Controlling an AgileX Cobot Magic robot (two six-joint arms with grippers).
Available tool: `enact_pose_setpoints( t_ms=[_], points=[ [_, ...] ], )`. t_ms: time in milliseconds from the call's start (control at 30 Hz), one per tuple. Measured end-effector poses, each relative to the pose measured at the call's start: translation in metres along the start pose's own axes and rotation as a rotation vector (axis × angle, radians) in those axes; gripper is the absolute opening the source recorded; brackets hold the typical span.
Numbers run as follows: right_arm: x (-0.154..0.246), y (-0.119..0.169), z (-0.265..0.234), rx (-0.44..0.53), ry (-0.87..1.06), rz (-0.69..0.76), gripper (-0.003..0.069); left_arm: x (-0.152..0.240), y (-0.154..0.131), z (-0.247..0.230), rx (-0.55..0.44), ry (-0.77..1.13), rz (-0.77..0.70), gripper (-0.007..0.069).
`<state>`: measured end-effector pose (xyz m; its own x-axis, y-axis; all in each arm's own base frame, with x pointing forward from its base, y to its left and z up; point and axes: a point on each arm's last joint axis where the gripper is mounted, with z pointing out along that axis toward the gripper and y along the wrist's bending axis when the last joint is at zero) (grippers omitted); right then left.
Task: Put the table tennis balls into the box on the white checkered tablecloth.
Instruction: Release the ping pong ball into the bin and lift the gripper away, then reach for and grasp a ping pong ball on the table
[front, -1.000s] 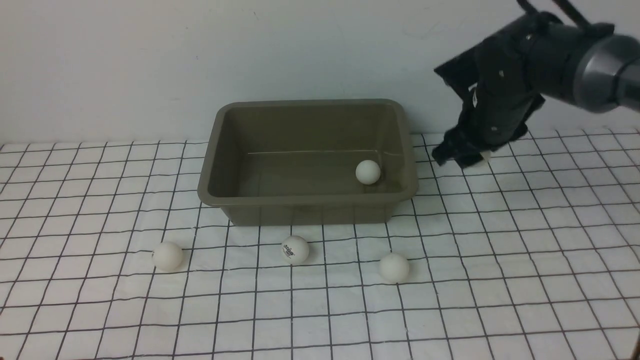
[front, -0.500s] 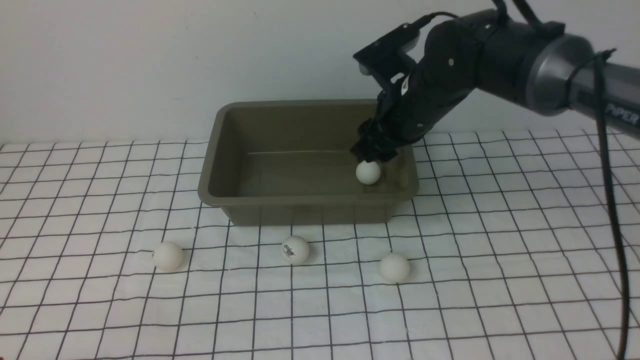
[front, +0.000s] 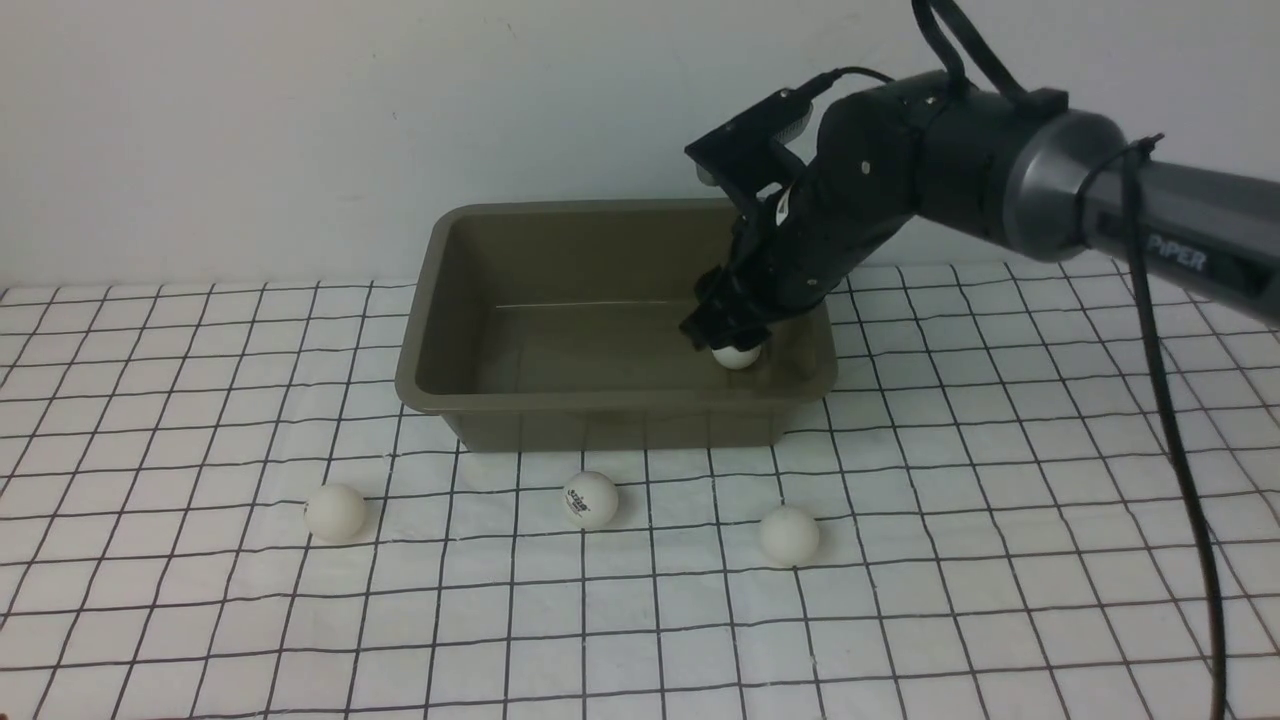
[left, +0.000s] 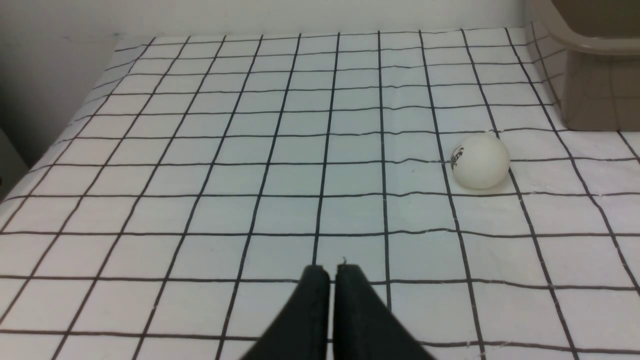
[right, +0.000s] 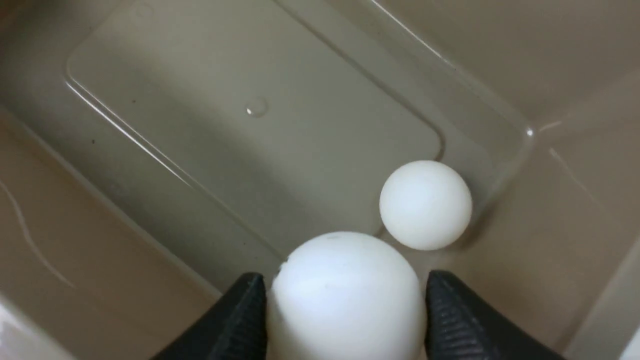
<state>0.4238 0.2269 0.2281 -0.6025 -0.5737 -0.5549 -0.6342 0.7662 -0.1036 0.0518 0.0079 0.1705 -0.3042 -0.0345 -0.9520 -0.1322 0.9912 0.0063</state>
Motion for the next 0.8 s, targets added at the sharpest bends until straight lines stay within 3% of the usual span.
enact_pose_setpoints(
  t_ms=[333,500,667,800],
  points=[
    [-0.008,-0.002,-0.013,-0.002,0.022,-0.008,0.0433,0.000,0.000,0.000,0.000,0.000,0.000,-0.0001],
    [-0.021,-0.005,-0.060,-0.003,0.112,-0.012,0.0433,0.000,0.000,0.000,0.000,0.000,0.000,-0.0001],
    [-0.030,-0.009,-0.100,0.033,0.081,0.062,0.0433,0.000,0.000,0.000,0.000,0.000,0.000,-0.0001],
    [-0.021,-0.003,-0.103,-0.014,0.108,0.138,0.0433,0.000,0.000,0.000,0.000,0.000,0.000,-0.0001]
  ],
)
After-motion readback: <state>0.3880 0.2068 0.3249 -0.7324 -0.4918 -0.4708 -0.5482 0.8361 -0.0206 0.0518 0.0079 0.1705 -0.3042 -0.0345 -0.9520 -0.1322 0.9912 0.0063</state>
